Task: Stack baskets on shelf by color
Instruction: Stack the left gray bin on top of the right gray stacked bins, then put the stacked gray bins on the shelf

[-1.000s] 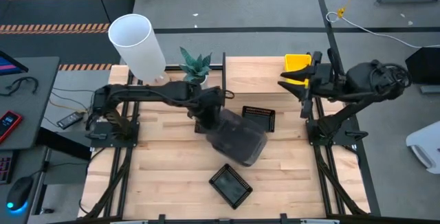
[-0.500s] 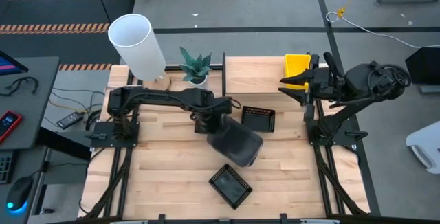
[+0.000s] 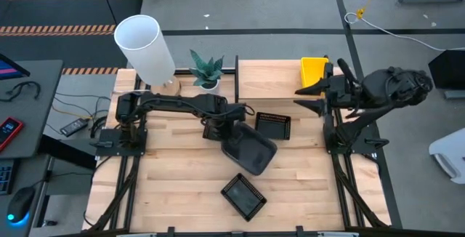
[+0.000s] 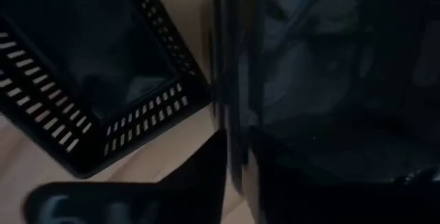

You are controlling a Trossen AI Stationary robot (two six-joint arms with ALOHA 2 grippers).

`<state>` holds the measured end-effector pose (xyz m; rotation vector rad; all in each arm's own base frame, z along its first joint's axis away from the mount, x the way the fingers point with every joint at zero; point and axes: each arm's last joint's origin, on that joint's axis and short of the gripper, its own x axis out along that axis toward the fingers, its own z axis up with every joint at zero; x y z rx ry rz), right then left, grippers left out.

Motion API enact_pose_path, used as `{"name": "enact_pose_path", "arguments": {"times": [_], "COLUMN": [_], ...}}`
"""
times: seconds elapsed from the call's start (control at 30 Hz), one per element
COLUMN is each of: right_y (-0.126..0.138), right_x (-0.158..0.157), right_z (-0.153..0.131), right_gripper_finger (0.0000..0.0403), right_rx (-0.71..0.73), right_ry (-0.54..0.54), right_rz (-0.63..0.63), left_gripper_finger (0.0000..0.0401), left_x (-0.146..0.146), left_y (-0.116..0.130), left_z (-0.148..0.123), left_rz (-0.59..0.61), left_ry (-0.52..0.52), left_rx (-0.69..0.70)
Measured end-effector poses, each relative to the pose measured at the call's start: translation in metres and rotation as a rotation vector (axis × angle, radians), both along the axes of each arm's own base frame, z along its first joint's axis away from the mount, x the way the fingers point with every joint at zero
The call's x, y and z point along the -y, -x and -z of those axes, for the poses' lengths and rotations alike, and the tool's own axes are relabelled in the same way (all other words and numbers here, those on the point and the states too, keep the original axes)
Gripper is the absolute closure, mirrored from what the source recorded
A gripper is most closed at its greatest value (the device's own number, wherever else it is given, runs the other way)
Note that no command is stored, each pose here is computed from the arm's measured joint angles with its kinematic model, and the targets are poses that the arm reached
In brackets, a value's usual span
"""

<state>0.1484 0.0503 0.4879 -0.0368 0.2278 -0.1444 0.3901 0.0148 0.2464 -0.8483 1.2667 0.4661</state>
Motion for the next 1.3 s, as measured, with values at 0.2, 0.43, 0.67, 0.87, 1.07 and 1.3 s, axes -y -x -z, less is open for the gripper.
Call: {"name": "enact_pose_path", "arguments": {"times": [0.2, 0.43, 0.67, 0.87, 1.07, 1.3], "right_y": [-0.008, -0.041, -0.060, -0.081, -0.111, -0.142], "right_x": [-0.006, -0.023, -0.037, -0.047, -0.059, -0.064], "right_z": [0.015, 0.058, 0.081, 0.113, 0.149, 0.188], "right_gripper_finger": [0.0282, 0.0282, 0.0263, 0.0225, 0.0172, 0.0119], "right_rx": [-0.133, -0.349, -0.468, -0.588, -0.714, -0.874], "right_ry": [-0.067, -0.067, -0.104, -0.044, 0.036, 0.117], "right_rz": [-0.069, -0.081, -0.229, -0.244, -0.246, -0.331], "left_gripper_finger": [0.0263, 0.0252, 0.0277, 0.0284, 0.0284, 0.0284], "left_x": [-0.005, -0.013, -0.018, -0.023, -0.025, -0.023], "left_y": [0.003, 0.015, 0.038, 0.056, 0.072, 0.096], "left_z": [-0.001, -0.020, -0.053, -0.082, -0.108, -0.134], "left_rz": [0.100, 0.264, 0.355, 0.394, 0.343, 0.311], "left_ry": [0.053, -0.041, -0.278, -0.387, -0.538, -0.584], "left_rx": [0.000, 0.052, 0.066, 0.143, 0.212, 0.284]}}
